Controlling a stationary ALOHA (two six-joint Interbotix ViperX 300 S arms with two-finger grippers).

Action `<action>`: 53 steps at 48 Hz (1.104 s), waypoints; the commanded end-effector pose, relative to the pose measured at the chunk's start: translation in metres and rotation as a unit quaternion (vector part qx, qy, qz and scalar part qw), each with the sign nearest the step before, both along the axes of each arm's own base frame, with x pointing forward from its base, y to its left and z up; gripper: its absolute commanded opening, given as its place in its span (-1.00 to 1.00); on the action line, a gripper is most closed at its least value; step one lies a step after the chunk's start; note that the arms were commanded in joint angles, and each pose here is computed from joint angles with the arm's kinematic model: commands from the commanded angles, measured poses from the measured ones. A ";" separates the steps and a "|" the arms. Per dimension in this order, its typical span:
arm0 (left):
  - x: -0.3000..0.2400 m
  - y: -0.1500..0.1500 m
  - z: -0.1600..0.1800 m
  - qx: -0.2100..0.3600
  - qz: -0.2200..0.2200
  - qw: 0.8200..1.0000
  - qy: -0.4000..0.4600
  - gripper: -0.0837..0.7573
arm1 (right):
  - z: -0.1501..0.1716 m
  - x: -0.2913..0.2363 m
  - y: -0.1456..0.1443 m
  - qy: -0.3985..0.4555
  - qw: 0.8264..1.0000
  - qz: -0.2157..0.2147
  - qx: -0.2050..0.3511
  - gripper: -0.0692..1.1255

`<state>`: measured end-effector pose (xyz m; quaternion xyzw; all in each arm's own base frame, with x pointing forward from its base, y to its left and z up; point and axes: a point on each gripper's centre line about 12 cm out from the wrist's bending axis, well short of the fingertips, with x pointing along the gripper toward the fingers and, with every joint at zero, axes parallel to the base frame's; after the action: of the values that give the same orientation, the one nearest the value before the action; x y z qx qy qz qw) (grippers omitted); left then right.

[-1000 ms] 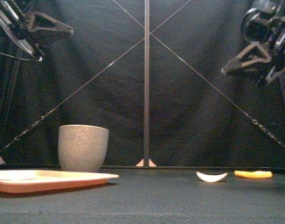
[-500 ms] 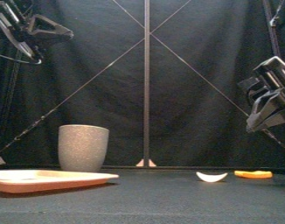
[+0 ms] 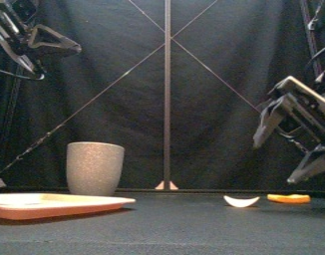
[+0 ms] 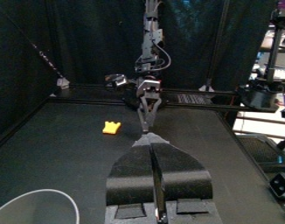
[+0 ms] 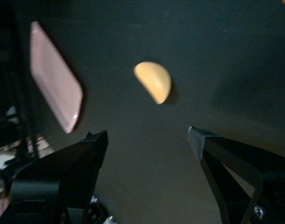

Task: Pick the chip then place it in the grey bowl
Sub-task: Pick the chip

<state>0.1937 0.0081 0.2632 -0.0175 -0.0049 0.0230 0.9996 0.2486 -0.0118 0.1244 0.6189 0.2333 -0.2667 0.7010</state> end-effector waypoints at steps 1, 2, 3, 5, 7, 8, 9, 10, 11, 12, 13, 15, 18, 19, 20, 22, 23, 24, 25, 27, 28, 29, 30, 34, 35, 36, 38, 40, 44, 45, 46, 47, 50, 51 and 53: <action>0.002 0.000 0.008 0.001 0.001 1.000 -0.011 -0.84 | -0.011 0.010 -0.011 0.038 0.999 -0.017 0.010 0.85; 0.002 0.000 0.007 0.001 0.001 1.000 -0.011 -0.84 | -0.014 0.011 -0.011 0.047 0.999 -0.016 0.011 0.85; 0.002 0.000 0.007 0.001 0.001 1.000 -0.011 -0.84 | -0.015 0.013 -0.012 0.052 0.998 -0.017 0.012 0.85; 0.002 0.000 0.006 0.000 0.001 1.000 -0.010 -0.84 | -0.019 0.017 -0.011 0.062 0.998 -0.014 0.014 0.85; 0.002 0.000 0.006 0.001 0.001 1.000 -0.010 -0.84 | -0.019 0.023 -0.012 0.062 0.998 -0.013 0.014 0.85; 0.002 0.000 0.006 0.001 0.001 1.000 -0.009 -0.84 | -0.019 0.025 -0.012 0.062 0.998 -0.013 0.013 0.85; 0.002 0.000 0.006 0.002 0.001 1.000 -0.009 -0.84 | -0.019 0.028 -0.012 0.061 0.998 -0.013 0.013 0.85; 0.002 0.000 0.006 0.001 0.001 1.000 -0.010 -0.84 | -0.017 0.031 -0.014 0.057 0.998 -0.014 0.012 0.85; 0.002 0.000 0.006 0.002 0.001 1.000 -0.010 -0.84 | -0.016 0.034 -0.014 0.055 0.998 -0.014 0.011 0.85; 0.002 0.000 0.006 0.002 0.001 1.000 -0.008 -0.84 | -0.015 0.038 -0.015 0.053 0.998 -0.013 0.009 0.85; 0.002 0.000 0.007 0.003 0.001 1.000 -0.011 -0.84 | -0.014 0.040 -0.015 0.051 0.999 -0.012 0.008 0.85; 0.002 0.001 0.006 0.003 0.002 1.000 -0.010 -0.84 | -0.011 0.046 -0.016 0.045 0.999 -0.010 0.005 0.85; 0.002 0.000 0.006 0.003 0.001 1.000 -0.009 -0.84 | -0.010 0.051 -0.018 0.045 0.999 -0.008 0.003 0.85; 0.002 0.001 0.006 0.003 0.002 1.000 -0.010 -0.84 | -0.009 0.053 -0.018 0.044 0.999 -0.008 0.002 0.85; 0.002 0.001 0.006 0.003 0.002 1.000 -0.010 -0.84 | -0.009 0.054 -0.019 0.044 0.999 -0.008 0.002 0.85; 0.002 0.000 0.006 0.002 0.001 1.000 -0.009 -0.84 | -0.010 0.056 -0.020 0.045 0.999 -0.010 0.002 0.85; 0.002 0.001 0.006 0.001 0.002 1.000 -0.009 -0.84 | -0.010 0.057 -0.020 0.044 0.999 -0.011 0.003 0.85; 0.002 0.000 0.006 0.002 0.001 1.000 -0.009 -0.84 | -0.010 0.058 -0.020 0.044 0.999 -0.011 0.003 0.85; 0.002 0.001 0.006 0.002 0.001 1.000 -0.010 -0.84 | -0.011 0.058 -0.020 0.045 0.999 -0.012 0.004 0.85; 0.001 0.000 0.006 0.002 0.001 1.000 -0.011 -0.84 | -0.012 0.059 -0.020 0.048 0.999 -0.011 0.005 0.85; 0.001 0.000 0.006 0.001 0.001 1.000 -0.010 -0.84 | -0.012 0.059 -0.019 0.049 0.999 -0.011 0.005 0.85; 0.001 0.000 0.006 0.001 0.001 1.000 -0.011 -0.84 | -0.012 0.060 -0.019 0.050 0.999 -0.009 0.006 0.85; 0.001 0.000 0.006 0.001 0.001 1.000 -0.010 -0.84 | -0.013 0.060 -0.018 0.052 0.999 -0.009 0.007 0.85; 0.001 0.000 0.006 0.002 0.001 1.000 -0.010 -0.84 | -0.014 0.060 -0.017 0.059 0.998 -0.006 0.011 0.84; 0.001 0.001 0.006 0.002 0.001 1.000 -0.010 -0.84 | -0.014 0.061 -0.017 0.059 0.998 -0.006 0.011 0.84; 0.001 0.001 0.006 0.003 0.001 1.000 -0.010 -0.84 | -0.014 0.061 -0.017 0.059 0.998 -0.006 0.012 0.84; 0.001 0.001 0.006 0.002 0.001 1.000 -0.010 -0.84 | -0.015 0.061 -0.017 0.062 0.998 -0.007 0.013 0.84; 0.001 0.001 0.006 0.003 0.001 1.000 -0.010 -0.84 | -0.016 0.063 -0.017 0.064 0.998 -0.007 0.013 0.84; 0.001 0.001 0.006 0.003 0.001 1.000 -0.010 -0.84 | -0.017 0.065 -0.017 0.065 0.998 -0.006 0.014 0.83; 0.001 0.001 0.006 0.003 0.001 1.000 -0.010 -0.84 | -0.018 0.066 -0.017 0.066 0.998 -0.006 0.014 0.82; 0.001 0.001 0.006 0.003 0.001 1.000 -0.010 -0.84 | -0.018 0.067 -0.017 0.066 0.998 -0.007 0.014 0.82; 0.001 0.001 0.007 0.003 0.001 1.000 -0.011 -0.84 | -0.019 0.067 -0.017 0.067 0.998 -0.007 0.014 0.81; 0.001 0.001 0.006 0.003 0.001 1.000 -0.010 -0.84 | -0.022 0.069 -0.017 0.070 0.997 -0.006 0.014 0.77; 0.001 0.001 0.006 0.003 0.001 1.000 -0.010 -0.84 | -0.022 0.069 -0.017 0.071 0.997 -0.006 0.014 0.75; 0.001 0.001 0.006 0.003 0.001 1.000 -0.009 -0.84 | -0.023 0.070 -0.017 0.073 0.997 -0.006 0.014 0.69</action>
<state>0.1935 0.0084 0.2635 -0.0175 -0.0057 0.0237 0.9995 0.3140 -0.0294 0.0985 0.6084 0.2863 -0.3161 0.6693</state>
